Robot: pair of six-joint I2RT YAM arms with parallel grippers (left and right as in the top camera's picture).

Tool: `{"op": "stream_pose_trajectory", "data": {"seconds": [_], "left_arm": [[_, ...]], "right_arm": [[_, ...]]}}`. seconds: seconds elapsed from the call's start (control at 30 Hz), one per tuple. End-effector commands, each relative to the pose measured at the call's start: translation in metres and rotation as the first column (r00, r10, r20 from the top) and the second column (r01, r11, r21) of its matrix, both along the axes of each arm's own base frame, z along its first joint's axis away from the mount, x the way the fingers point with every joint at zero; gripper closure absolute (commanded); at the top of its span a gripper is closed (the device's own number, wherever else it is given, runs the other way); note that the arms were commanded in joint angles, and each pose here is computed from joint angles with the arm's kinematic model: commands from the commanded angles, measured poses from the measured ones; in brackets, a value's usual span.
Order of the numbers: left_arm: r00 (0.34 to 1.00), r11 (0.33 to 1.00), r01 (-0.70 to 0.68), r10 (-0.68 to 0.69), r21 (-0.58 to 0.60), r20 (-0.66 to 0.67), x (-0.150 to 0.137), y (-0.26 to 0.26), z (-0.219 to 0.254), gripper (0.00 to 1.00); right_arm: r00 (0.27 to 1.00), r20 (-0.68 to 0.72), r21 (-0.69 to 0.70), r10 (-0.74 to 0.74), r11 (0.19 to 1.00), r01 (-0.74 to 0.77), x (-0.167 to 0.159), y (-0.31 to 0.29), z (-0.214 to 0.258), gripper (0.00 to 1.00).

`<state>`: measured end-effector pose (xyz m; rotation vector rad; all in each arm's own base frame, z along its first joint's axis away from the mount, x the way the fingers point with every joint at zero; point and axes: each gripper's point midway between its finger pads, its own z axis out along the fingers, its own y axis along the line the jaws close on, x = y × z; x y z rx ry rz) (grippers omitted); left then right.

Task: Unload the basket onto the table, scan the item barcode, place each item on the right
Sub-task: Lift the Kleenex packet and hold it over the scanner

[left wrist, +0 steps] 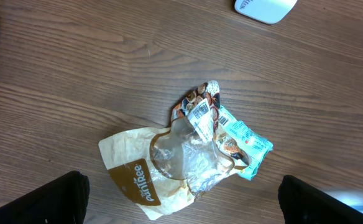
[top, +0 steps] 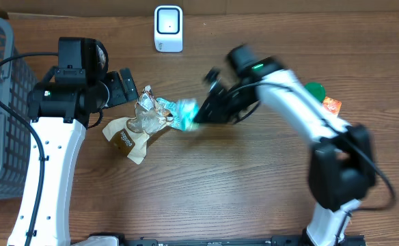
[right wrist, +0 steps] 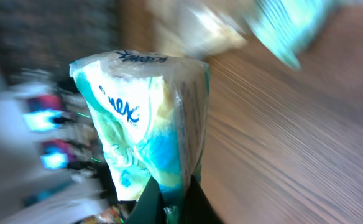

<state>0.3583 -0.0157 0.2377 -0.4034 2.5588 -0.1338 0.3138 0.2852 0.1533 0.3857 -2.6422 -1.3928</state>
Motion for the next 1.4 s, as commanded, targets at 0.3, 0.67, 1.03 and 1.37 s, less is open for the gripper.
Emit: {"op": "stream_pose_trajectory", "data": {"seconds": [0.3, 0.67, 1.03, 1.37], "left_arm": [[1.000, 1.000, 0.007, -0.008, 0.022, 0.020, 0.002, 0.004, 0.007, 0.01], [1.000, 1.000, 0.007, -0.008, 0.022, 0.020, 0.002, 0.004, 0.007, 0.01], [1.000, 1.000, 0.007, -0.008, 0.022, 0.020, 0.002, 0.004, 0.007, 0.00], [1.000, 1.000, 0.007, -0.008, 0.022, 0.020, 0.002, 0.004, 0.007, 0.00]], "right_arm": [[0.999, -0.035, 0.588, -0.031, 0.807, 0.046, 0.029, -0.043, 0.144, 0.96], [0.995, 0.005, 0.467, -0.098, 0.880, 0.084, 0.042, -0.037, 0.120, 0.96], [0.873, 0.395, -0.014, -0.287, 0.948, 0.317, 0.103, -0.037, 0.126, 0.96], [0.389, 0.920, -0.228, -0.054, 0.734, 0.640, 0.223, -0.041, 0.149, 0.96]]}}
